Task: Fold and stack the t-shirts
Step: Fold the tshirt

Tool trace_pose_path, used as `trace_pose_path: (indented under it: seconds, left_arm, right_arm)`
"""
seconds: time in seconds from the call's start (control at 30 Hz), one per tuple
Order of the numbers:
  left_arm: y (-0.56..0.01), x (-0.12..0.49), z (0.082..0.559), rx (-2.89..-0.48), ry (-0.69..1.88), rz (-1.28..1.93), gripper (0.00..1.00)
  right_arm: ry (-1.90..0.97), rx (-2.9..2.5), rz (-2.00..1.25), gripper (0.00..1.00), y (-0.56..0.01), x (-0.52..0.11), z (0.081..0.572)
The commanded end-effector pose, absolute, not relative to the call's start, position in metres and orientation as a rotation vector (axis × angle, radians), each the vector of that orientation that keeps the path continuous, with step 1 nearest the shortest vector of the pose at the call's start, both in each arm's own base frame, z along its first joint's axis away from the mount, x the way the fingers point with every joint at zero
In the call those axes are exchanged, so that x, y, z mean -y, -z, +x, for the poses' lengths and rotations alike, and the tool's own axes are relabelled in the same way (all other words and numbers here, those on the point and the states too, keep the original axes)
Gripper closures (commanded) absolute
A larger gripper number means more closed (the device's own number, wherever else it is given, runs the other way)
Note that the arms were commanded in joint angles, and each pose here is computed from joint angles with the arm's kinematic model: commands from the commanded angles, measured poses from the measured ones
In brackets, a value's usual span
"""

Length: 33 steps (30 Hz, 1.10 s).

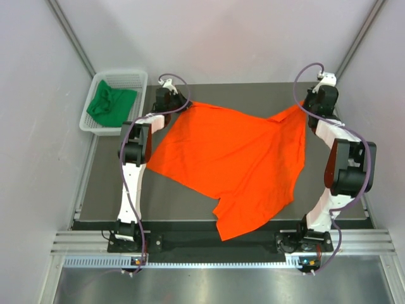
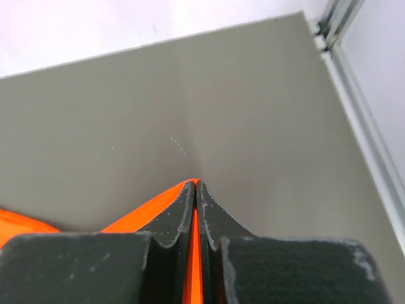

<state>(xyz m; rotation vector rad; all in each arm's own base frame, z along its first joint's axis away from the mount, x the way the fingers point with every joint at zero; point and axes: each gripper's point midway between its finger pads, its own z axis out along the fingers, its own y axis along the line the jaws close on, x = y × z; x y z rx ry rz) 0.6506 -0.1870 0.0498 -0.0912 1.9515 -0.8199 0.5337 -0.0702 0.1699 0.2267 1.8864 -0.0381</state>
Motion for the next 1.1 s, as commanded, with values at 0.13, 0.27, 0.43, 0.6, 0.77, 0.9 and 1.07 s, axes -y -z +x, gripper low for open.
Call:
trace_pose_path:
  seconds: [0.13,0.27,0.43,0.6,0.77,0.9,1.07]
  left_arm:
    - [-0.116,0.191,0.662,-1.818,0.841,-0.023,1.00]
    - [-0.118,0.192,0.656,-1.841,0.853,-0.023,1.00]
    - [-0.121,0.193,0.646,-1.889,0.865,-0.033,1.00]
    - [-0.124,0.184,0.635,-1.940,0.845,-0.079,1.00]
    - [-0.129,0.170,0.627,-1.994,0.856,-0.146,1.00]
    - [-0.125,0.158,0.618,-2.050,0.845,-0.172,1.00]
    - [-0.114,0.147,0.612,-2.138,0.849,-0.175,1.00]
  right_arm:
    - [-0.062,-1.906,0.234,1.00,-0.185,0.057,0.536]
    - [-0.139,-1.947,0.314,1.00,-0.181,0.046,0.508]
    - [-0.206,-2.020,0.393,1.00,-0.182,0.034,0.471]
    - [-0.233,-2.057,0.466,1.00,-0.173,0.027,0.428]
    - [-0.261,-2.124,0.506,1.00,-0.149,0.018,0.395]
    - [-0.326,-2.121,0.533,1.00,-0.145,0.008,0.374]
    - [-0.321,-2.107,0.543,1.00,-0.150,0.006,0.356]
